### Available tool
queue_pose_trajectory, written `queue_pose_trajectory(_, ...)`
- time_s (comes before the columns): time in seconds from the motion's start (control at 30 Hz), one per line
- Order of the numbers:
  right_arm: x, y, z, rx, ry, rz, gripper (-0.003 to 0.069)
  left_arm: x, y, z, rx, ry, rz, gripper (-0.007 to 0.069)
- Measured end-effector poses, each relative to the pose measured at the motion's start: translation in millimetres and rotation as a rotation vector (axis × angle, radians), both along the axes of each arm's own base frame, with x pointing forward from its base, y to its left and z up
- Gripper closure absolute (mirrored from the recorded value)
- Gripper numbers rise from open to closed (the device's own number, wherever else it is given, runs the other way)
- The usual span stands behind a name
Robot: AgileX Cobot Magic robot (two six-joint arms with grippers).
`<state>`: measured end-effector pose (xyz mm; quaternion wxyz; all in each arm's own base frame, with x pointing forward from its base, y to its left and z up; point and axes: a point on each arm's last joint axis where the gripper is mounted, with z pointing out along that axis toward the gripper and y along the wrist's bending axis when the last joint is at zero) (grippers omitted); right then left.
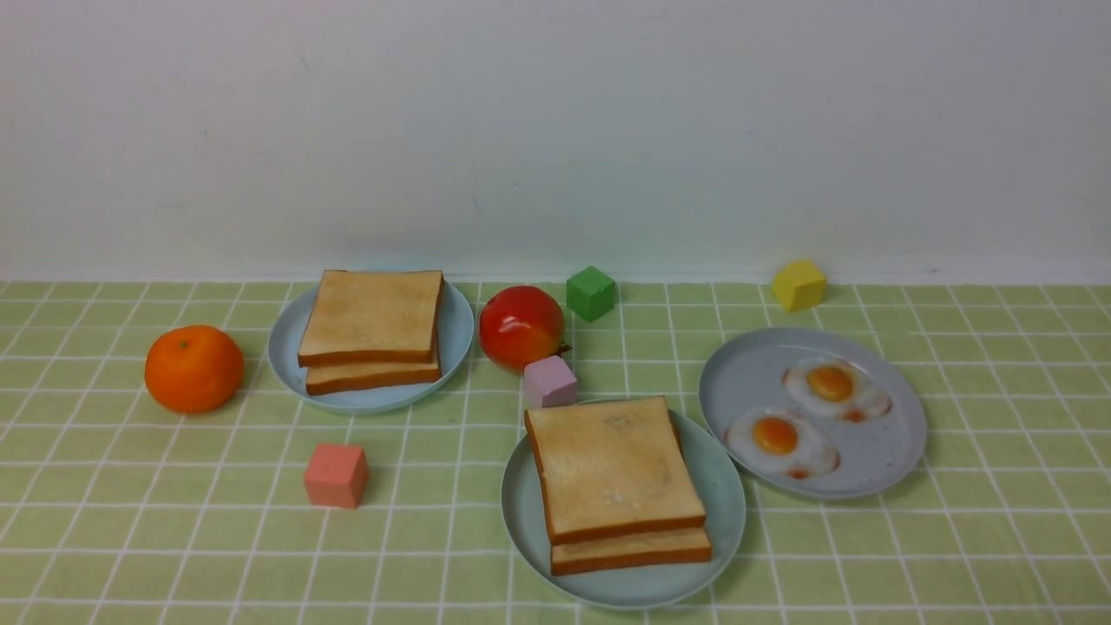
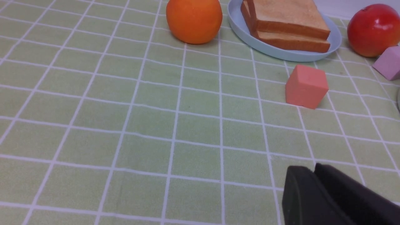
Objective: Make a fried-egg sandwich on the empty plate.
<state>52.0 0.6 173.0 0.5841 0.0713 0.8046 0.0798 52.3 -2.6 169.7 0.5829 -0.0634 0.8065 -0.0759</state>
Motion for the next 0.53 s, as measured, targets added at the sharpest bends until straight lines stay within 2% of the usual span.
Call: queue_pose_trajectory(0.53, 0.0, 0.0, -0.1, 0.000, 0.001, 0.000, 0.0427, 0.0, 0.0, 0.0, 0.000, 0.000, 0.000, 0.0550)
